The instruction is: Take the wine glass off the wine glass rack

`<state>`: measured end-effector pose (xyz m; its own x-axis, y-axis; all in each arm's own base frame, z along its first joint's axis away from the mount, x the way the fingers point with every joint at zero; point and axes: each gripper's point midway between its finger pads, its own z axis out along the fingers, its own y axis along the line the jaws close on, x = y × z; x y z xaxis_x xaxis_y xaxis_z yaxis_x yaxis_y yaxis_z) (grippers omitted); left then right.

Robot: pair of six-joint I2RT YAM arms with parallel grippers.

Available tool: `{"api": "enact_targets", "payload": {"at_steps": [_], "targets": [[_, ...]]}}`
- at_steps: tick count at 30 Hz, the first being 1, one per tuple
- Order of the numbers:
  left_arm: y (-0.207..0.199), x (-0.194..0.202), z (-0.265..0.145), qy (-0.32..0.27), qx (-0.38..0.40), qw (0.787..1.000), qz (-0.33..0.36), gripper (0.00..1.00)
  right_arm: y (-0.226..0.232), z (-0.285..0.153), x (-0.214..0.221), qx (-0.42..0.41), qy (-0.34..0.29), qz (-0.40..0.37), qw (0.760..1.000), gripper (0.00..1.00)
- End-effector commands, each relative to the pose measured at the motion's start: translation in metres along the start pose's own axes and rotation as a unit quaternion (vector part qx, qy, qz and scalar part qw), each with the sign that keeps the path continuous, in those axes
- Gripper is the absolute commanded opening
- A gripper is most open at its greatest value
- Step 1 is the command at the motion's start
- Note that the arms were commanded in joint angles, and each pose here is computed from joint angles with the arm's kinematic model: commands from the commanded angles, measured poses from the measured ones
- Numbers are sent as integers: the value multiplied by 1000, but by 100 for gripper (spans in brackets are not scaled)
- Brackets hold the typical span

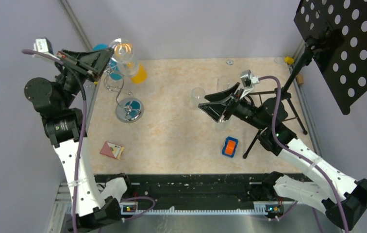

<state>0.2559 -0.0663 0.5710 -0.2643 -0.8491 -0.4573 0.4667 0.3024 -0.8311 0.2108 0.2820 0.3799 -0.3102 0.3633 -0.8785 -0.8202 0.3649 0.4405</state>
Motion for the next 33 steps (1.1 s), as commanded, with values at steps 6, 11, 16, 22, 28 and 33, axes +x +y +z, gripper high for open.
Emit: {"api": "enact_targets", "payload": {"at_steps": [6,11,16,22,28,33], "targets": [[-42,65,3,112,117,985,-59,0,61,14,-49,-164,-89,-145,972,63],[-37,98,-7,178,126,972,-88,0,67,25,-52,-193,-71,-213,955,64],[-13,140,-14,237,111,956,-134,0,69,48,-53,-225,-58,-237,943,66],[2,168,-21,273,105,943,-156,0,65,74,-31,-275,4,-228,934,66],[3,173,-23,283,106,939,-162,0,77,70,-2,-356,43,-211,909,65],[4,174,-23,284,103,939,-163,0,78,73,0,-367,46,-209,905,51]]}}
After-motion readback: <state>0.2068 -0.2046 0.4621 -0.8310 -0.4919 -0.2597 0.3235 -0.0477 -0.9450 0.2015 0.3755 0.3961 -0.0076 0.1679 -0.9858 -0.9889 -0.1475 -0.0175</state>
